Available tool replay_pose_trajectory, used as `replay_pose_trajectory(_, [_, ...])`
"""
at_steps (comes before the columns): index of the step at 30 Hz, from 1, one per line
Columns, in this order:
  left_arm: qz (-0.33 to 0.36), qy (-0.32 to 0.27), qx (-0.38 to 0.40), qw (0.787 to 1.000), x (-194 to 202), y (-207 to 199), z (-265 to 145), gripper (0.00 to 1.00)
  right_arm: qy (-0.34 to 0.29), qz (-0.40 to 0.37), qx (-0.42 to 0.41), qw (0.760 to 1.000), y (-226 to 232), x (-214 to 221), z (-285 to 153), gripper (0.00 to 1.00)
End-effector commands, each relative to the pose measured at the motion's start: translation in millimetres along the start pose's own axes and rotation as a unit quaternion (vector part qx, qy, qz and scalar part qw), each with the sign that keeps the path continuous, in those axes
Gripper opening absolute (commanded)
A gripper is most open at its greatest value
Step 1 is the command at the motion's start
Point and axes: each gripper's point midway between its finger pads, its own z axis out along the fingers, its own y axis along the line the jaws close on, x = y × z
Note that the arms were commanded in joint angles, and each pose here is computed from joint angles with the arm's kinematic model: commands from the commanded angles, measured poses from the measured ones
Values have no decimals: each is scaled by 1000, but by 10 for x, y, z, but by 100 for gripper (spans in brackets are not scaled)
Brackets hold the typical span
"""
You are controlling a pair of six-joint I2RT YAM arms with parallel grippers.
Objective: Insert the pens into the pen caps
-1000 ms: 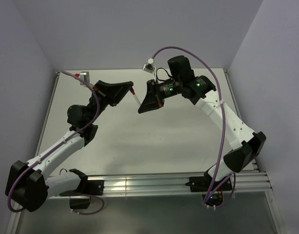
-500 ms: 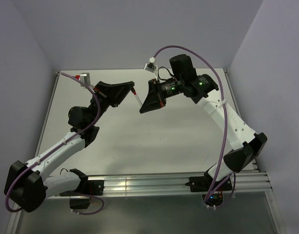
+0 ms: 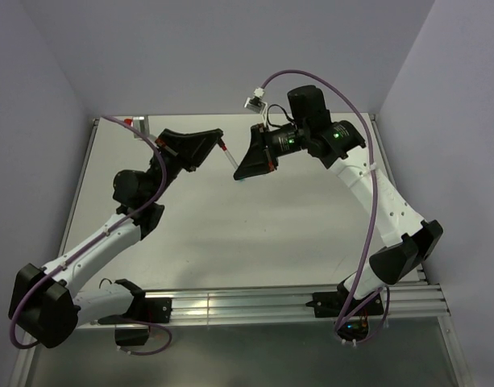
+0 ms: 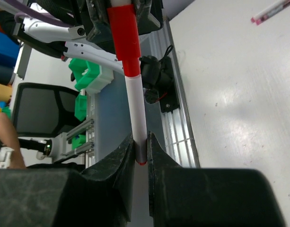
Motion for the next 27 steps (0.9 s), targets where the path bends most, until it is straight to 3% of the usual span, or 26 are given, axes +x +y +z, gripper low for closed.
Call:
replay_pose_trajectory(1, [-109,342,20,933,1316,39,-653,0,-199,-267,21,943,415,-1192,-350,0])
replay_pose_trajectory(6, [-57,290,10,955,769,140,-249,0,-181,-246,24,952,242,-1011,-248,0])
replay_pose_trajectory(10, [-41,271,7,962,542,183,-76,0,-170,-236,21,957,197,-895,-182,9])
replay_pose_trajectory(12, [-31,263,3,964,436,224,-11,0,-167,-231,23,958,166,-852,-164,32])
replay_pose_trajectory(13, [-29,264,-3,964,420,269,-2,0,-165,-227,27,960,128,-830,-150,51])
replay_pose_trajectory(15, [-19,259,-11,966,303,339,45,0,-165,-225,33,960,108,-811,-150,67])
replay_pose_trajectory(16, [-24,265,-28,964,292,411,36,0,-163,-223,38,960,78,-788,-151,84])
replay_pose_trajectory(18, [-2,265,-44,963,156,523,84,0,-162,-221,44,961,51,-762,-153,96])
replay_pose_trajectory(27, [70,285,-164,942,-312,1075,-141,0,-142,-213,83,963,-155,-501,-177,100])
